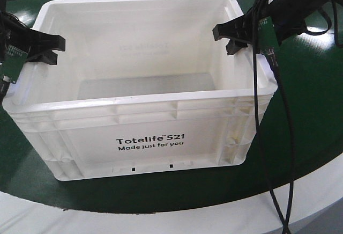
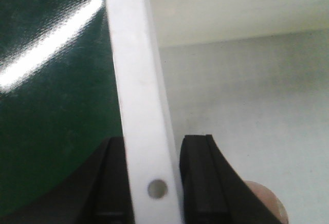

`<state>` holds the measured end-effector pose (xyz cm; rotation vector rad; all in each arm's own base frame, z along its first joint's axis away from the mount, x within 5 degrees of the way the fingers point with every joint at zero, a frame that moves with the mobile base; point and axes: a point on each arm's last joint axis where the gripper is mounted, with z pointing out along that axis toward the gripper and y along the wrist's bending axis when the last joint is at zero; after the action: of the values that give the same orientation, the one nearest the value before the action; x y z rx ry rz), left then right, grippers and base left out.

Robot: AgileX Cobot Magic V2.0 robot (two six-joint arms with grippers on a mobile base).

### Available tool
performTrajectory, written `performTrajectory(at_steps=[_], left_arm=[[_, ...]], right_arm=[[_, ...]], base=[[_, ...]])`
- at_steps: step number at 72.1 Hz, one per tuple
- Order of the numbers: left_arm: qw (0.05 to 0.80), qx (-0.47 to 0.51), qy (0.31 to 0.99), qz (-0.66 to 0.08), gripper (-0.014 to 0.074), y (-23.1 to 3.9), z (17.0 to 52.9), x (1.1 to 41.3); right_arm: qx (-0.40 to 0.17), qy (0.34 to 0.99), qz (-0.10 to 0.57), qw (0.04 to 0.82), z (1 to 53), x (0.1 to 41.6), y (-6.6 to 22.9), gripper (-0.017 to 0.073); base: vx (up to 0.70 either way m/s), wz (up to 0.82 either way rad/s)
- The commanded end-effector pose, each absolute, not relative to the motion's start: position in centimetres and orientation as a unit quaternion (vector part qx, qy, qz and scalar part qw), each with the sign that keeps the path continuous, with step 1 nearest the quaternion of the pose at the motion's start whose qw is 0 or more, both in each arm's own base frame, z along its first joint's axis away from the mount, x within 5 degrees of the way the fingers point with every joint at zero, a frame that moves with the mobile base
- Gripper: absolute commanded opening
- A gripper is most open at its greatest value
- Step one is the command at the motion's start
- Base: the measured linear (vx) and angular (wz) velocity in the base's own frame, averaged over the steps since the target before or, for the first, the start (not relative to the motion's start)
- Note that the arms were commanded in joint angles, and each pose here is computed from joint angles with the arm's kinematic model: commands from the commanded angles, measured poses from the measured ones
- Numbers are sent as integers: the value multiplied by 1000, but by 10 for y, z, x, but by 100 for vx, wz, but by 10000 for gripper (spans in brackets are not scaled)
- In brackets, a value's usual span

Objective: Place moving items into box and shelve
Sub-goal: 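Move both grippers to the crate's side rims and grip them, then lift the crate with both grippers toward the robot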

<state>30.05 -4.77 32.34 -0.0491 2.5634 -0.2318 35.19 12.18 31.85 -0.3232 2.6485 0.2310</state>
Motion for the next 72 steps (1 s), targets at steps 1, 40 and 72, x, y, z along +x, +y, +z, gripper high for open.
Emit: performTrajectory(at_steps=[1,40,72], left_arm=[[307,-13,947,-93,-28,-48,337,299],[327,10,938,-115,-26,-51,372,285],[330,25,935,-131,-20,-54,415,273]], right_arm=[[-124,950,99,269,333,353,123,-12],[-143,930,118,318,386,313,113,-12],[-150,924,122,329,418,275,102,-12]], base=[[0,0],[0,0],[0,0]])
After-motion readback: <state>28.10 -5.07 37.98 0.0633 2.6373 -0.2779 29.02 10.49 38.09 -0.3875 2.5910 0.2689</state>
